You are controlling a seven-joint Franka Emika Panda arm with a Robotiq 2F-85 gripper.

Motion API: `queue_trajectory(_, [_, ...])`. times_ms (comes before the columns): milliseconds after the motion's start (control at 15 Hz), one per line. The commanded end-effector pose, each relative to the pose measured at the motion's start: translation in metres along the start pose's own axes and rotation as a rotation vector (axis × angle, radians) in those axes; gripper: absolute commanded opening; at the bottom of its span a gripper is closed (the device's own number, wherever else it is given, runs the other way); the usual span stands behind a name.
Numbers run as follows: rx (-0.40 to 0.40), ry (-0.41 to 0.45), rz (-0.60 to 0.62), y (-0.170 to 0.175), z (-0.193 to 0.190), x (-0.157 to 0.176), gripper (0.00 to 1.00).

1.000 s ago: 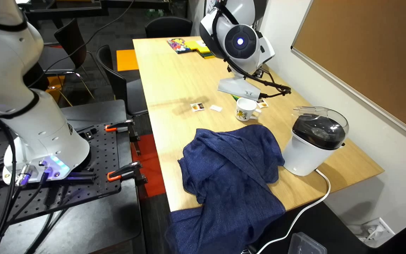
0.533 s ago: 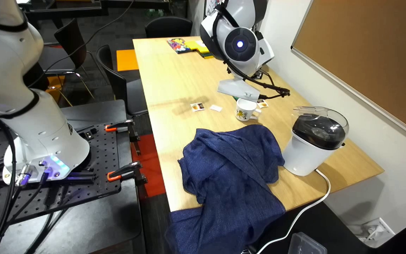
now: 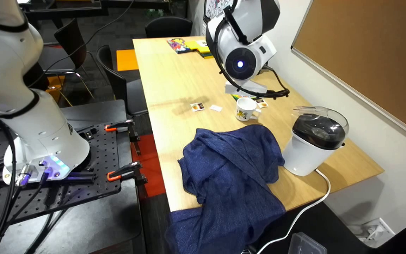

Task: Put the pen into the mug.

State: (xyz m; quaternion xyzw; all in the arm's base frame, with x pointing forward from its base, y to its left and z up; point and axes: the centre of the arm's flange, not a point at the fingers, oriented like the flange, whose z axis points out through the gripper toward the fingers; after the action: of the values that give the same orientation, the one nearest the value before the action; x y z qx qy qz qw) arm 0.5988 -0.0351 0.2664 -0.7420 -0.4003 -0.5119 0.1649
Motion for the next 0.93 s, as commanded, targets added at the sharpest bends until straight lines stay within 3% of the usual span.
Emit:
queue_trajectory(0, [0.002,0.139,-0.046,0.007,0.003,-0.013,0.03])
queue_trajectory(400, [0.038,0.25,-0.042,0.023,0.017,-0.023,0.03])
queue_trajectory(867, [-0.023,0.252,0.096,0.012,0.041,-0.038,0.03])
